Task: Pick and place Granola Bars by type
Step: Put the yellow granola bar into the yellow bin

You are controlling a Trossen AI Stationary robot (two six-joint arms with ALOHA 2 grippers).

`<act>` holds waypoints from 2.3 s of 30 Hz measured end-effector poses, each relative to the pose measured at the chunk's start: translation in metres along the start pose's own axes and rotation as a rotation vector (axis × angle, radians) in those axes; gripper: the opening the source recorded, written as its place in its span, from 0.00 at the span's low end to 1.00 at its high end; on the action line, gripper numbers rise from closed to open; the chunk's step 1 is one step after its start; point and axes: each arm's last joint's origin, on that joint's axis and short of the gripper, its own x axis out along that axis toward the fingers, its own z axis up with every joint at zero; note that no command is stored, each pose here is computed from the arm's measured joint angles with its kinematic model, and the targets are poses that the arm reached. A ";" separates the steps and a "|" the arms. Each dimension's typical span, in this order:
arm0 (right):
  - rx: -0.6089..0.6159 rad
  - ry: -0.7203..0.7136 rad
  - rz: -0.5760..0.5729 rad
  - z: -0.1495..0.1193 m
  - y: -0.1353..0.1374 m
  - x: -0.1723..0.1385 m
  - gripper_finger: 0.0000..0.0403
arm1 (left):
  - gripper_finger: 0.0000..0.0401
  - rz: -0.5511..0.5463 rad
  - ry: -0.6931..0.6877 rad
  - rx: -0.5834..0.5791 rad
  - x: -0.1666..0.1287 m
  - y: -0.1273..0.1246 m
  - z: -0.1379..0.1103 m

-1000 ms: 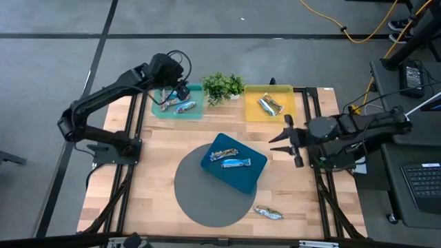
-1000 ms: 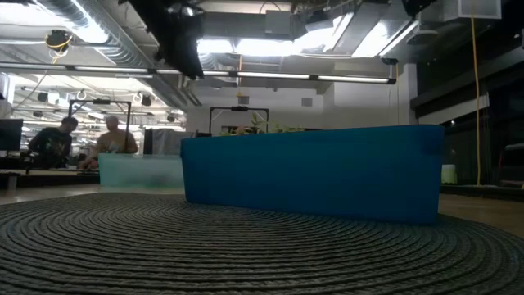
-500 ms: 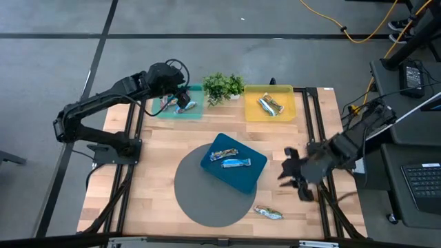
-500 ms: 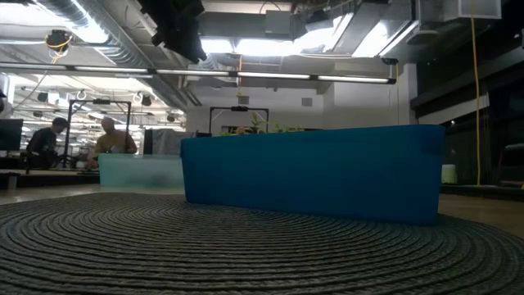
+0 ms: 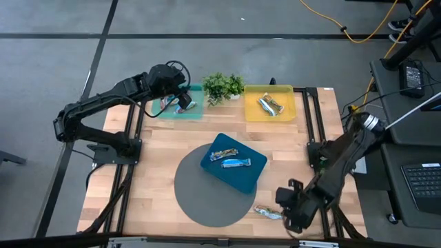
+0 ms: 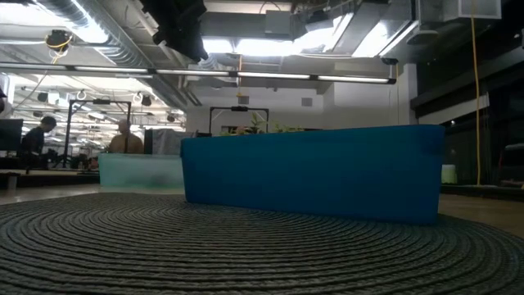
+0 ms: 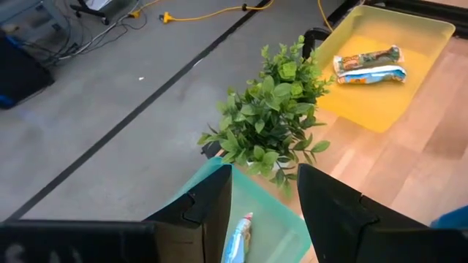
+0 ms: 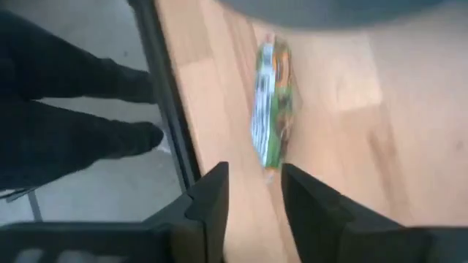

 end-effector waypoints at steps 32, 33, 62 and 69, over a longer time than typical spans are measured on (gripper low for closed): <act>0.092 0.197 -0.300 -0.018 0.000 0.126 0.93 | 0.37 -0.035 0.001 0.010 0.000 -0.001 0.000; 0.092 0.197 -0.300 -0.018 0.000 0.126 0.90 | 0.37 -0.038 0.001 0.009 0.000 -0.001 0.000; 0.074 0.208 -0.199 -0.006 0.013 0.077 0.08 | 0.37 -0.056 0.000 0.053 0.000 -0.002 0.000; 0.150 0.103 -0.219 0.007 -0.003 0.007 0.05 | 0.37 -0.056 0.000 0.053 0.000 -0.002 0.000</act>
